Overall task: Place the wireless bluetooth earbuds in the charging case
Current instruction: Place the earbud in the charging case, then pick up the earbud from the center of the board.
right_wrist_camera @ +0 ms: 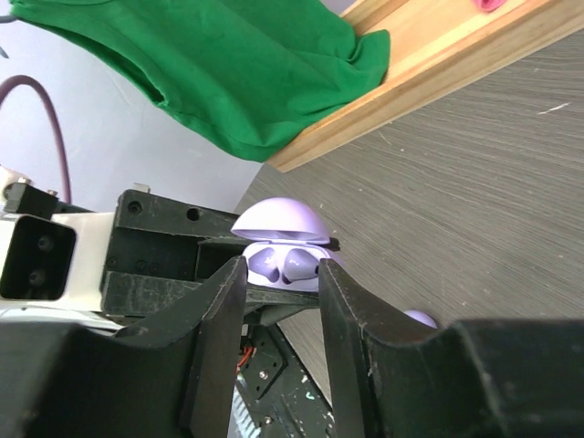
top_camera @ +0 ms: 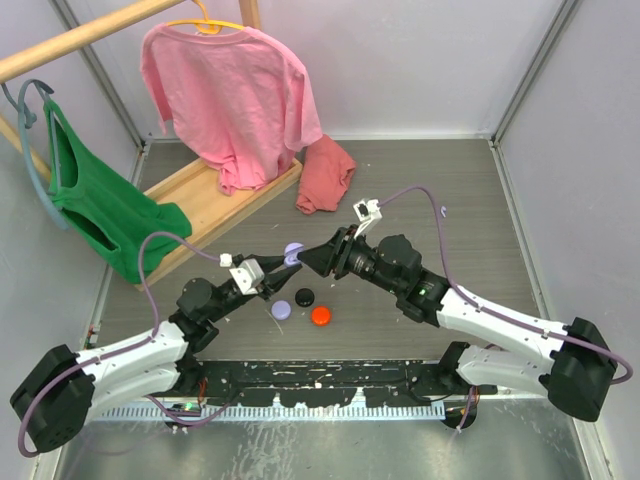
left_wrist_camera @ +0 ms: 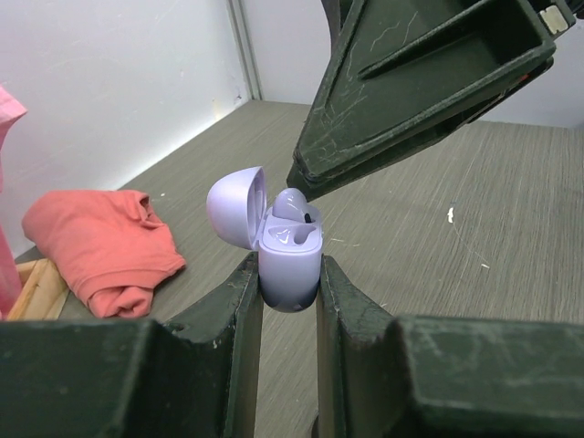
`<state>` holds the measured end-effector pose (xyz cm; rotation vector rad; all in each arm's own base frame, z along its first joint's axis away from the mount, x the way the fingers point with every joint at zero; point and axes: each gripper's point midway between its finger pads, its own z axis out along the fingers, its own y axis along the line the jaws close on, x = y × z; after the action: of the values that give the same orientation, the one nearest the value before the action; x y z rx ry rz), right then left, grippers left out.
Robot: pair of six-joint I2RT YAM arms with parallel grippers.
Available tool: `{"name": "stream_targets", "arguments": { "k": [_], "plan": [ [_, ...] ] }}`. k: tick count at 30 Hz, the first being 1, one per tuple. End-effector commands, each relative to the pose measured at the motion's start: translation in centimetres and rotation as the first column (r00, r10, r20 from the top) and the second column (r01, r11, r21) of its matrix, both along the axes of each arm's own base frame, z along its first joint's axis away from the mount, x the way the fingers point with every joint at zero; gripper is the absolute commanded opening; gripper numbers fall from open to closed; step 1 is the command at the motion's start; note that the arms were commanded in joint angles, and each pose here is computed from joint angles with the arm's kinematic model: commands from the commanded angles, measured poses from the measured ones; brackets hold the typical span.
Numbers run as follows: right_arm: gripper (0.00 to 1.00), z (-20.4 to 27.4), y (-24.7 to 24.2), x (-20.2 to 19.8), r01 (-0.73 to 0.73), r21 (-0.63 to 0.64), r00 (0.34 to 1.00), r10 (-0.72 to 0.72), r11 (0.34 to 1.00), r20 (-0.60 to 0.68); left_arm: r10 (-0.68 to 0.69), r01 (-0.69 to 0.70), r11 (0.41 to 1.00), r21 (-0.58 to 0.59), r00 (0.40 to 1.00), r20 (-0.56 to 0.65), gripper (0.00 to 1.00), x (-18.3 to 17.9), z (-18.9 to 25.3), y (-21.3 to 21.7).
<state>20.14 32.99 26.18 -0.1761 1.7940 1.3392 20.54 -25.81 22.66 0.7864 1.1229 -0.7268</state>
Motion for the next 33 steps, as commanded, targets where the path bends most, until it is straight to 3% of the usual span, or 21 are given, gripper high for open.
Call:
{"name": "stream_targets", "arguments": {
  "k": [1, 8, 17, 28, 33],
  "plan": [
    [0.45, 1.6, -0.5, 0.2, 0.025, -0.012, 0.998, -0.024, 1.0, 0.057, 0.015, -0.009, 0.997, -0.082, 0.997, 0.082, 0.02, -0.1, 3.1, 0.3],
    [0.55, 2.1, -1.7, 0.7, 0.067, -0.126, 0.991, -0.052, 0.99, 0.121, 0.018, -0.014, 0.998, -0.063, 0.998, 0.065, 0.02, 0.1, 2.1, 0.3],
    [0.75, 2.2, -4.4, 2.6, 0.171, -0.305, 0.967, -0.101, 0.937, 0.232, 0.041, -0.04, 0.999, -0.011, 0.999, 0.034, 0.02, 0.6, 0.1, 0.3],
    [0.83, -0.7, -11.4, 9.8, 0.38, -0.484, 0.924, -0.306, 0.789, 0.227, 0.048, -0.048, 0.998, 0.033, 0.999, 0.01, 0.02, 0.5, -1.7, 0.7],
    [0.83, -3.0, -15.7, 14.2, 0.483, -0.544, 0.873, -0.425, 0.686, 0.24, 0.039, -0.039, 0.999, 0.034, 0.999, -0.013, 0.02, 0.3, -2.2, 0.6]
  ]
}}
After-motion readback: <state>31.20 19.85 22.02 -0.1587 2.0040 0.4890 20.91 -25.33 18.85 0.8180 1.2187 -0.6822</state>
